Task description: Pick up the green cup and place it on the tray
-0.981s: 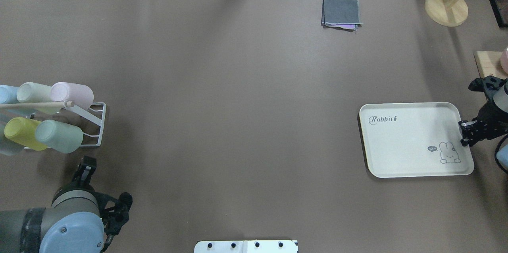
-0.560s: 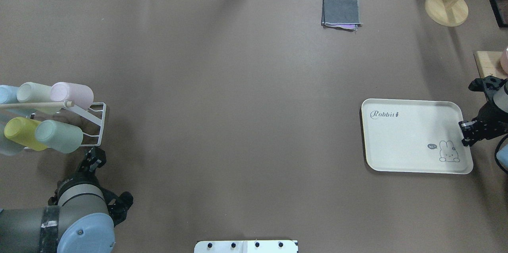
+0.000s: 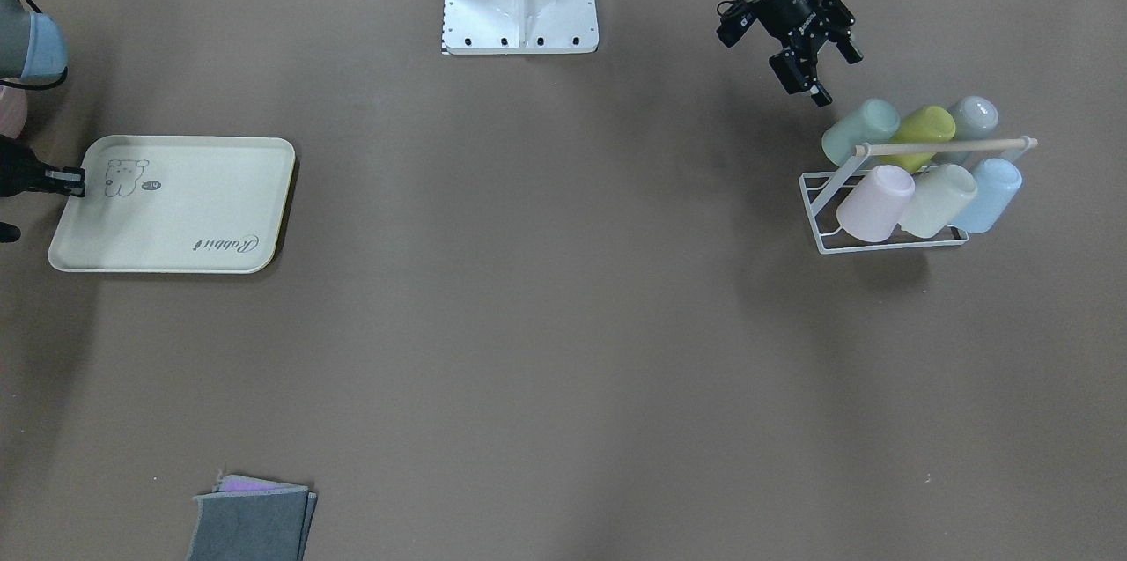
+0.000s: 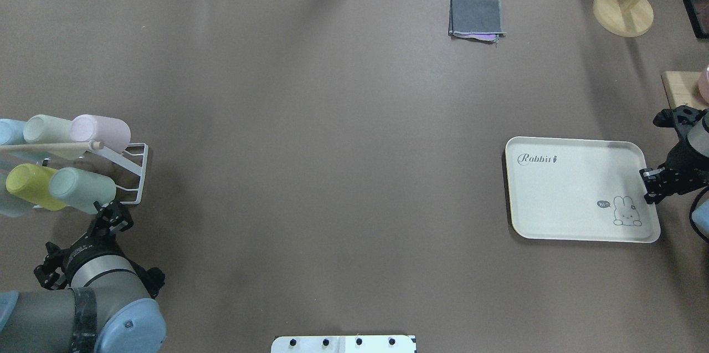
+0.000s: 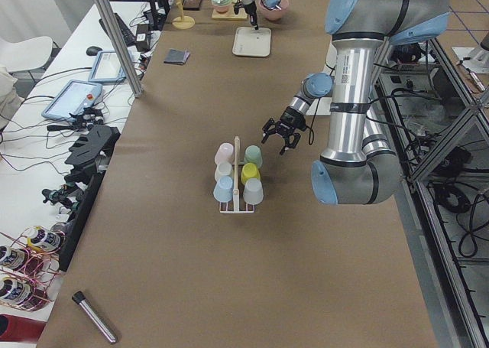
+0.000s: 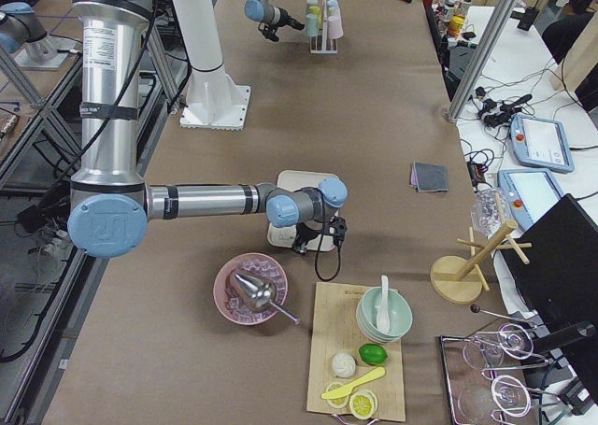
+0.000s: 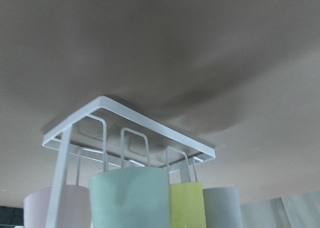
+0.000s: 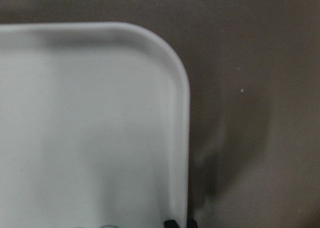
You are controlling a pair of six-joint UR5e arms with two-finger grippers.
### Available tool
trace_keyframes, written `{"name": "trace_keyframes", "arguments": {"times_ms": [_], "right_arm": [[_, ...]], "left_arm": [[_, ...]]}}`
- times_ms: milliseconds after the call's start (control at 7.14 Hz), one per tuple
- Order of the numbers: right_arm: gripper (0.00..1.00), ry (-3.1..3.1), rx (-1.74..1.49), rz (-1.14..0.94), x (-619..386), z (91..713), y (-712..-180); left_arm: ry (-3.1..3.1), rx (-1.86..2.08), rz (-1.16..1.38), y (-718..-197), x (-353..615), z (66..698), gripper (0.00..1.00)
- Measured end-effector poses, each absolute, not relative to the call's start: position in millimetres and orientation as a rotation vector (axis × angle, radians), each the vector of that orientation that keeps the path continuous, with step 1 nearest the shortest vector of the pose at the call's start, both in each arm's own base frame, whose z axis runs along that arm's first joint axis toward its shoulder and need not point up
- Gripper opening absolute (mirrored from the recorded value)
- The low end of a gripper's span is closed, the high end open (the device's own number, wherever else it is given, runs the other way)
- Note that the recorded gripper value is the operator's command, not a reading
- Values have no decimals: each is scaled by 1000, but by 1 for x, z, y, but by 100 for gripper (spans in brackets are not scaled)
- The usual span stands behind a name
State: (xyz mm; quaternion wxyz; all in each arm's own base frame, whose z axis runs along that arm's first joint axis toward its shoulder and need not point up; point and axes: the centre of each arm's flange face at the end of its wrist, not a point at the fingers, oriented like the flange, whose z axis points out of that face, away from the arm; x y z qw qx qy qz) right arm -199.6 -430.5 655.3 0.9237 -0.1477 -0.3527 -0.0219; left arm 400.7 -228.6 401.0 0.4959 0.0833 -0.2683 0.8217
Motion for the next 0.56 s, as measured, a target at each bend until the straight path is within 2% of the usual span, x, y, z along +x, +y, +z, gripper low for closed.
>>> {"name": "trace_keyframes", "arguments": {"times_ms": [560], "right_arm": [[0, -736, -294, -52, -201, 648, -433]], "left_arm": [[-739, 201, 1964, -236, 423, 427, 98]]}}
